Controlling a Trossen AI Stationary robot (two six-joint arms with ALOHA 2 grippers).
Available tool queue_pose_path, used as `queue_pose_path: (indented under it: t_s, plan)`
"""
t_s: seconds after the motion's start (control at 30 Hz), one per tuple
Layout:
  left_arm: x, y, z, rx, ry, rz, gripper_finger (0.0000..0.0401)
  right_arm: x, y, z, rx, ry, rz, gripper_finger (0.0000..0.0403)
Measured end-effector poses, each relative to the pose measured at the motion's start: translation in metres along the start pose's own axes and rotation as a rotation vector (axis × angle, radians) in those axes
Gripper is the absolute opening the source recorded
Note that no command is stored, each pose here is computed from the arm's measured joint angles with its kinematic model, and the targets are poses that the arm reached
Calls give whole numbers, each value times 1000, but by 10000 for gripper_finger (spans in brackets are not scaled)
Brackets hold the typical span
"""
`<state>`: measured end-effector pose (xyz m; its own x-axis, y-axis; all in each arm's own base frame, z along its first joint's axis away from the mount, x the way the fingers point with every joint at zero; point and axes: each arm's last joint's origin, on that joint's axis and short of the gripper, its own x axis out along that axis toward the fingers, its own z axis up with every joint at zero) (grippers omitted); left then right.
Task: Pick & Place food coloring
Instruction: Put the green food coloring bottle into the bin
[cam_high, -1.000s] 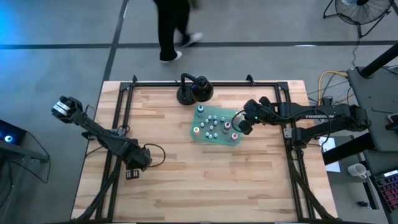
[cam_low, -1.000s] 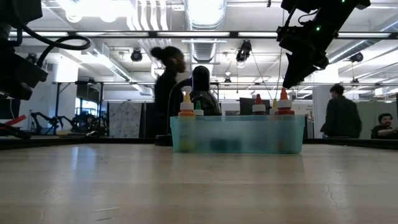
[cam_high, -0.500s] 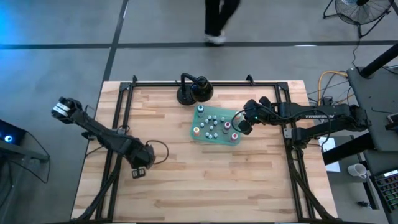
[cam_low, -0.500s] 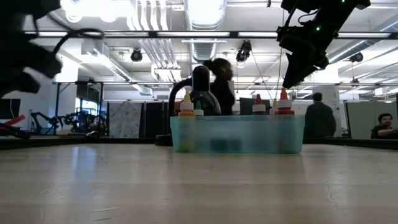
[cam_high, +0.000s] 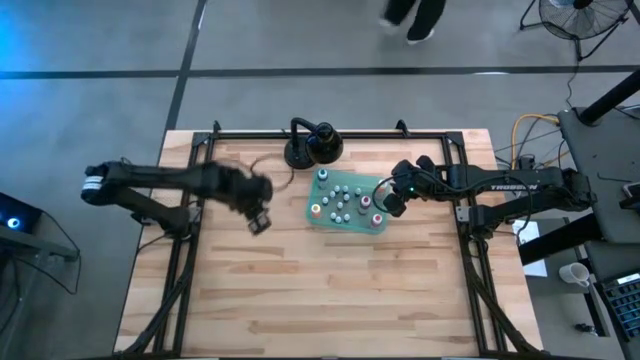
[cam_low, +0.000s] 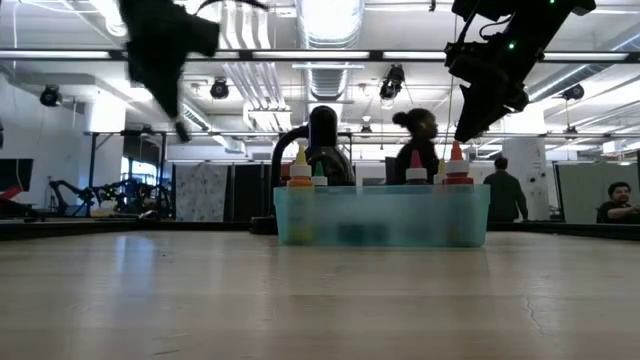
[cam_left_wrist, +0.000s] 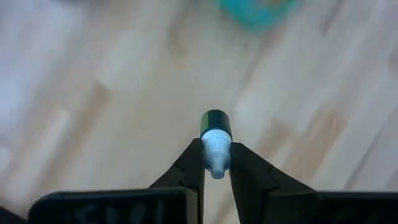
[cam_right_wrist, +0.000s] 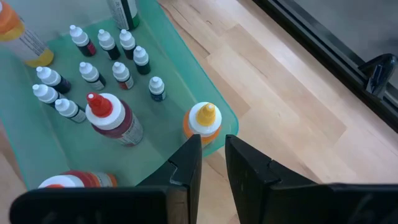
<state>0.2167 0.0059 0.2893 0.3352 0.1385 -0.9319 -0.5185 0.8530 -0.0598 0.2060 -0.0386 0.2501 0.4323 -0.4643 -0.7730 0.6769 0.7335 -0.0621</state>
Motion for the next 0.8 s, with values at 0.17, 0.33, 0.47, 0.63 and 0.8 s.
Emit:
queue_pose_path:
  t_s: [0.17, 0.33, 0.47, 0.63, 0.8]
  plan:
    - [-25, 9, 52, 41, -128, 43, 31, 0, 0, 0, 6, 2, 4, 63]
    - [-31, 1, 98, 162, -171, 49, 31, 0, 0, 0, 35, 5, 6, 63]
    - [-24, -8, 131, 263, -173, 4, 31, 0, 1, -1, 48, 26, 41, 63]
    - [-5, -11, 161, 392, -142, -37, 31, -1, 4, -3, 37, 42, 78, 63]
    - [18, -2, 178, 472, -57, -8, 31, -2, 5, -3, 32, 42, 82, 63]
